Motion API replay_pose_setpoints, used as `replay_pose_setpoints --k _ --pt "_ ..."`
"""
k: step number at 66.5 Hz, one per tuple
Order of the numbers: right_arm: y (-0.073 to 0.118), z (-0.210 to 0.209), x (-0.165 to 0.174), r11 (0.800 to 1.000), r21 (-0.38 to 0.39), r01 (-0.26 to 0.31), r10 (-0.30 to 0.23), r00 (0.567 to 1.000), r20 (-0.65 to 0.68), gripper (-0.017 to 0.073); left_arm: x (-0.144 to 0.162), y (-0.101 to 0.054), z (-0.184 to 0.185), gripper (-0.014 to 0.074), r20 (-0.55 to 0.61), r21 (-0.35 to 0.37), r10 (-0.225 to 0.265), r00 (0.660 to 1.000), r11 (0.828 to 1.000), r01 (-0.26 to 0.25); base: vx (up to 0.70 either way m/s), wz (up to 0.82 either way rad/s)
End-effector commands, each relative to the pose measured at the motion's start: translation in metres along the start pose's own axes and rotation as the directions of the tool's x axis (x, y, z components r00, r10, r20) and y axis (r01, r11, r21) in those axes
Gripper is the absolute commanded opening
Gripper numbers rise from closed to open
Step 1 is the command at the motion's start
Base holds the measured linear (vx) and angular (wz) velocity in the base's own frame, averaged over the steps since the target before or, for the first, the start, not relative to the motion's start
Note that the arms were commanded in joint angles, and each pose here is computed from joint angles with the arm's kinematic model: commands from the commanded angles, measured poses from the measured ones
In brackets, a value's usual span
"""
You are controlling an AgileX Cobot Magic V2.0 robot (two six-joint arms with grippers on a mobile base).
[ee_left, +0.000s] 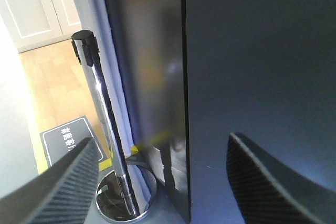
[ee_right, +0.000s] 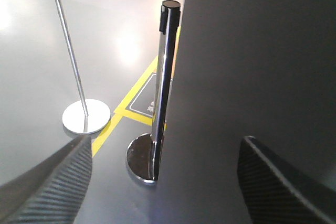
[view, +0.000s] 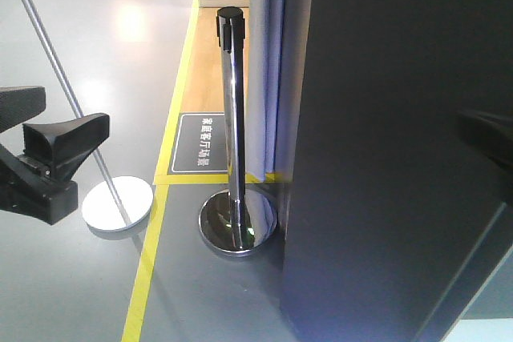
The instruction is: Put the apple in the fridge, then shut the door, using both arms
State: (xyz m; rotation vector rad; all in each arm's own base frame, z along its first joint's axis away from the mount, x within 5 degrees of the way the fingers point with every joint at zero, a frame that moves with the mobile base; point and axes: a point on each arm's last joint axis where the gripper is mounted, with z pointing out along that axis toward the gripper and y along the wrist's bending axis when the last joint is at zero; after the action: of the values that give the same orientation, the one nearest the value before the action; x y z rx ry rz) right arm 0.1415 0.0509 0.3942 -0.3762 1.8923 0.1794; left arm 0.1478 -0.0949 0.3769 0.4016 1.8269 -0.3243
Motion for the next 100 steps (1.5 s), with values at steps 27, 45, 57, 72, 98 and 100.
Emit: replay_pose_setpoints --k 27,45,57,72,98,100 --pt "-0.041 0.066 -0.06 0.974 0.203 -0.096 0.058 0.981 0.185 0.0546 -0.013 -0.001 -0.006 0.0503 0.079 0.027 -0.007 0.997 1.0 0.004 0.0 0.0" --pt "-0.1 0.052 -0.069 0.892 0.414 -0.183 0.077 0.962 0.261 0.0546 -0.012 -0.001 -0.006 0.0503 0.073 0.023 -0.006 0.997 1.0 0.005 0.0 0.0" --pt "-0.117 0.086 -0.076 0.891 0.418 -0.18 0.076 0.964 0.253 0.0546 -0.012 -0.001 -0.005 0.0503 0.069 0.02 -0.006 0.998 1.0 0.005 0.0 0.0" --pt "-0.147 0.142 -0.097 0.882 0.432 -0.186 0.09 0.968 0.233 0.0546 -0.012 -0.001 -0.005 0.0503 0.067 0.019 -0.006 0.998 1.0 0.005 0.0 0.0" --pt "-0.184 0.222 -0.107 0.862 0.459 -0.213 0.149 0.974 0.171 0.0545 -0.012 -0.001 -0.005 0.0503 0.065 0.017 -0.006 0.998 1.0 0.005 0.0 0.0" --pt "-0.185 0.226 -0.106 0.862 0.458 -0.217 0.155 0.973 0.17 0.0545 -0.012 -0.001 -0.005 0.0503 0.065 0.017 -0.006 0.998 1.0 0.005 0.0 0.0"
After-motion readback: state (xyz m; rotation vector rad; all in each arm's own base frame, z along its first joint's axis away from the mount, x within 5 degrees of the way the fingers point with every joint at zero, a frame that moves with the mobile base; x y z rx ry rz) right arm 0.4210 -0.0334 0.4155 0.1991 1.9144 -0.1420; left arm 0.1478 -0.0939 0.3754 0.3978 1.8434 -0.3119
